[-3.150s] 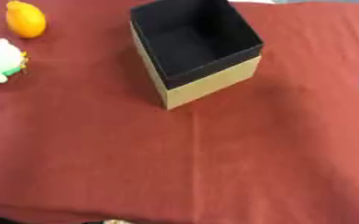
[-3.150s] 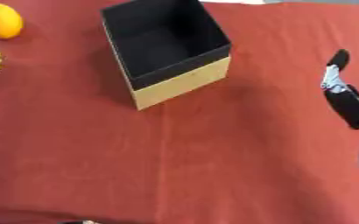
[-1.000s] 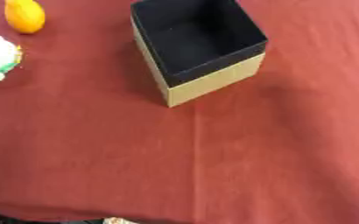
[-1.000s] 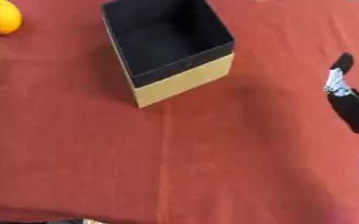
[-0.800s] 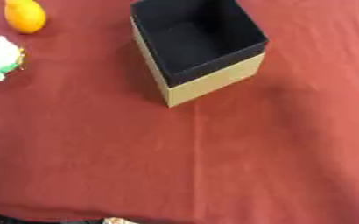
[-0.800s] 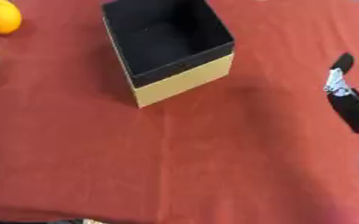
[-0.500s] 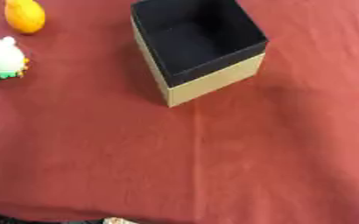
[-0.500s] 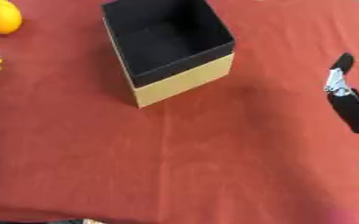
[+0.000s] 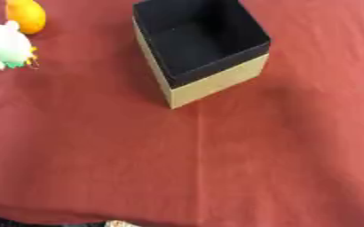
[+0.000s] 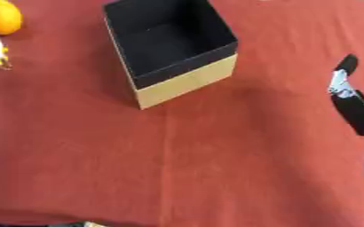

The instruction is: Pick up objects on the table and place them in the box.

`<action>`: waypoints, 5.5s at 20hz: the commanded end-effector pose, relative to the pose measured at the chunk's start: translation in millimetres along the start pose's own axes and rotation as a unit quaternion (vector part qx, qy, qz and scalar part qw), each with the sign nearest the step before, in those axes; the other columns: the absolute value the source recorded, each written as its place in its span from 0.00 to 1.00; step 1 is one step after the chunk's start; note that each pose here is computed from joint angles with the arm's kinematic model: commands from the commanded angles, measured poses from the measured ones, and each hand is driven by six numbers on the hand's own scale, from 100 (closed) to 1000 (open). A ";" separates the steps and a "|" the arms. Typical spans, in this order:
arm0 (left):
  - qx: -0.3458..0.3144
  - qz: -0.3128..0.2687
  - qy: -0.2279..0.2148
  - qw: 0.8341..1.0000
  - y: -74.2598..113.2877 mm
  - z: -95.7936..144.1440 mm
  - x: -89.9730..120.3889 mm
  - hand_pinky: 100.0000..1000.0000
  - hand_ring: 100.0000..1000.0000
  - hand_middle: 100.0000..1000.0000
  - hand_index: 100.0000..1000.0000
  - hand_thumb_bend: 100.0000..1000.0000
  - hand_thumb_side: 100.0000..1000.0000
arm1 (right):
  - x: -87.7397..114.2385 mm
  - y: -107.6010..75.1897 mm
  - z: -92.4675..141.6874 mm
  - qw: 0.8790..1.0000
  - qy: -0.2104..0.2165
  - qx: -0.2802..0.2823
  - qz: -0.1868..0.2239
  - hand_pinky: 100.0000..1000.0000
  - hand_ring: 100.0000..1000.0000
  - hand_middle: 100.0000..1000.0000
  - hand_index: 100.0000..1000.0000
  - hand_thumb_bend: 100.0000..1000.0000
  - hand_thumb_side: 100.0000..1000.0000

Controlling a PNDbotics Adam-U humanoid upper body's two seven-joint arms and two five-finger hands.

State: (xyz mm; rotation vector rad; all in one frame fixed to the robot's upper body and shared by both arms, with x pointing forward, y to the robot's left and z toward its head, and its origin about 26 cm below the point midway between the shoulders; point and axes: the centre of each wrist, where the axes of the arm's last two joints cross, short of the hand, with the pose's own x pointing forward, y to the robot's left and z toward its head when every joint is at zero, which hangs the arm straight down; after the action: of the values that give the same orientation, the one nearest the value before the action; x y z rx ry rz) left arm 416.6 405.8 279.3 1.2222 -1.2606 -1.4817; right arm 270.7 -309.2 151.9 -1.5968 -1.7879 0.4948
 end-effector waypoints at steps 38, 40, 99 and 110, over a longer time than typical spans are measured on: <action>0.087 0.065 -0.286 0.952 103.3 -64.6 205.8 0.00 0.11 0.23 0.48 0.00 0.01 | 1.7 -10.7 -15.0 1.000 -0.028 -0.008 -0.005 0.52 0.50 0.61 0.84 0.00 0.50; 0.089 0.063 -0.280 0.954 100.3 -70.6 211.7 0.00 0.12 0.24 0.49 0.00 0.00 | 2.4 -10.5 -15.3 1.000 -0.028 -0.008 -0.008 0.52 0.50 0.61 0.84 0.00 0.50; 0.124 -0.057 -0.210 0.968 125.8 -32.8 128.4 0.84 0.92 0.90 0.87 0.40 0.23 | -0.9 -7.7 -7.0 1.000 -0.007 -0.011 -0.002 0.52 0.49 0.61 0.84 0.00 0.50; 0.030 -0.083 -0.119 0.989 88.0 -35.8 40.7 0.88 0.95 0.91 0.88 0.50 0.32 | -4.0 -9.7 -8.1 1.000 -0.008 -0.006 0.005 0.52 0.49 0.61 0.84 0.00 0.49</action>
State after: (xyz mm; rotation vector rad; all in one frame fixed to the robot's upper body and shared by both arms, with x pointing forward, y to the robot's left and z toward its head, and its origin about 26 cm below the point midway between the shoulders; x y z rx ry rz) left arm 449.1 327.8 344.1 1.1874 -1.4228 -1.7863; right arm 271.0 -312.0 153.7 -1.5772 -1.7841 0.4855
